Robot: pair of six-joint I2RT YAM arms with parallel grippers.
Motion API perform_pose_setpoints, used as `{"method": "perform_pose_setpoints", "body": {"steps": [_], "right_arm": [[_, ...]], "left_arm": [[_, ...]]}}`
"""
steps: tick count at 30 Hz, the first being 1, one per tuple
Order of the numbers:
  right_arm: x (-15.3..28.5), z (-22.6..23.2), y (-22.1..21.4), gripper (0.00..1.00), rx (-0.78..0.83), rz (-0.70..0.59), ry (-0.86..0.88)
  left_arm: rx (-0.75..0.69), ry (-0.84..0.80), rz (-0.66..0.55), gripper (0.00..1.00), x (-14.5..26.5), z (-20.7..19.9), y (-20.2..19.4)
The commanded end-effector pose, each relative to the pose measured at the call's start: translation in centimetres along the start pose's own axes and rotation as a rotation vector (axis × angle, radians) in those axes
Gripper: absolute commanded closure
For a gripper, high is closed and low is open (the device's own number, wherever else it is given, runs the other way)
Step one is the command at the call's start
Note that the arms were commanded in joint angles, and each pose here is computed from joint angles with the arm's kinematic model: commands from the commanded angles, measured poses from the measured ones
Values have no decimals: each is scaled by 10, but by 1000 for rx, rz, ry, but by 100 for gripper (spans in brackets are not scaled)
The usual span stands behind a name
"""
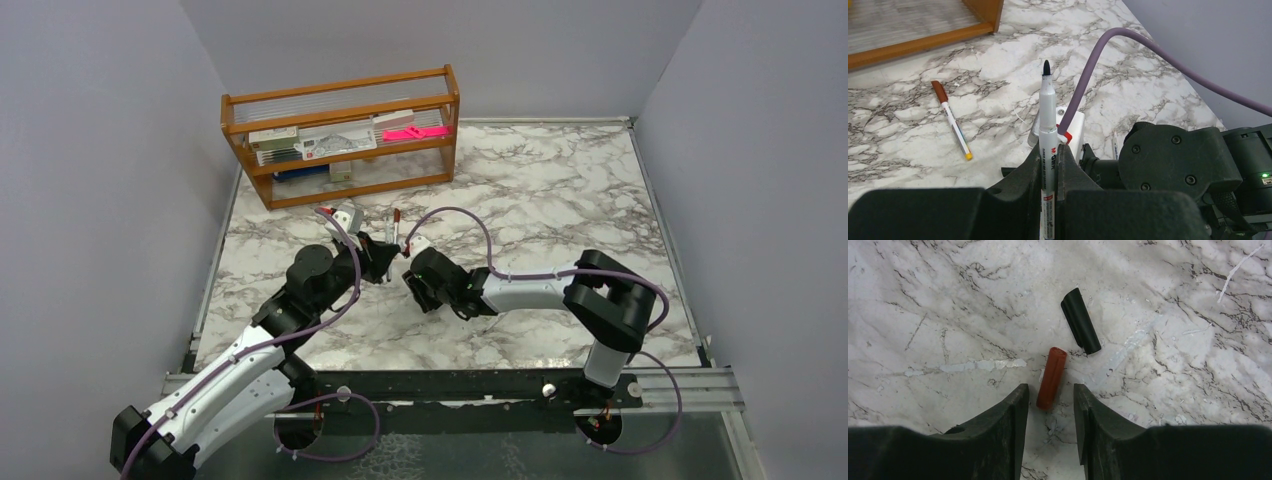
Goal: Insert the pens into the pen caps
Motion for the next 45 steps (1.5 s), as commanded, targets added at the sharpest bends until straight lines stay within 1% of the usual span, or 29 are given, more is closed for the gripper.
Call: {"method": "perform_pose_setpoints", "body": {"steps": [1,2,4,7,9,11,12,14,15,16,18,20,26,29,32,33,35,39,41,42,45], "right_arm": [[-5,1,-3,65,3,6,-8],[-5,1,-5,68,0,14,-15],[-5,-1,-8,79,-7,29,-33],[-4,-1,-10,93,-31,32,-46],[-3,-1,-9,98,-46,22,-40],[-2,1,-6,98,-53,9,-24],[-2,2,-5,95,-54,8,-19],[-3,2,-2,80,-50,5,-12],[-3,3,-1,74,-45,4,-14],[-5,3,1,70,-42,4,-14],[-8,4,3,67,-32,9,-20],[-12,4,6,67,-23,14,-29],[-20,4,10,69,-31,35,-60],[-22,5,8,74,-31,54,-63],[-21,4,3,84,-33,65,-63],[-19,4,1,85,-34,68,-59],[-16,4,-1,84,-38,67,-48],[-13,4,-6,76,-36,78,-32],[-13,4,-8,75,-39,83,-32],[-13,4,-9,78,-40,84,-29],[-12,5,-10,97,-55,79,-16]], "left_arm": [[17,30,-20,100,0,3,0],[21,28,-18,100,0,3,-1],[25,26,-12,100,-2,3,-2],[30,22,-12,100,-3,2,-2],[31,21,-12,100,-3,2,-1],[31,18,-11,100,-3,2,-1],[31,19,-10,100,-3,2,-1],[31,17,-7,100,-3,2,-2],[31,17,-4,100,-3,2,-2],[32,17,-2,100,-3,2,-2],[32,15,1,100,-3,2,-3],[33,16,4,100,-3,2,-3],[32,22,11,100,-2,3,-5],[32,20,16,100,-1,3,-6],[33,23,16,100,-1,4,-6],[34,22,14,100,0,4,-7],[36,21,14,100,-1,4,-7],[41,10,23,100,-2,3,-9],[44,-1,28,100,-3,2,-9],[46,-3,32,100,-3,2,-9],[46,-6,27,100,-2,1,-9]]}}
Point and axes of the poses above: each gripper's point midway between its finger pads, its own x axis back along the fingers, its own z axis along the line the jaws close on, y = z × x, the point moved 9 cm from there along x, back along the fingers, and after that the axes turned 6 degrees about x, right-handed, at the moved point
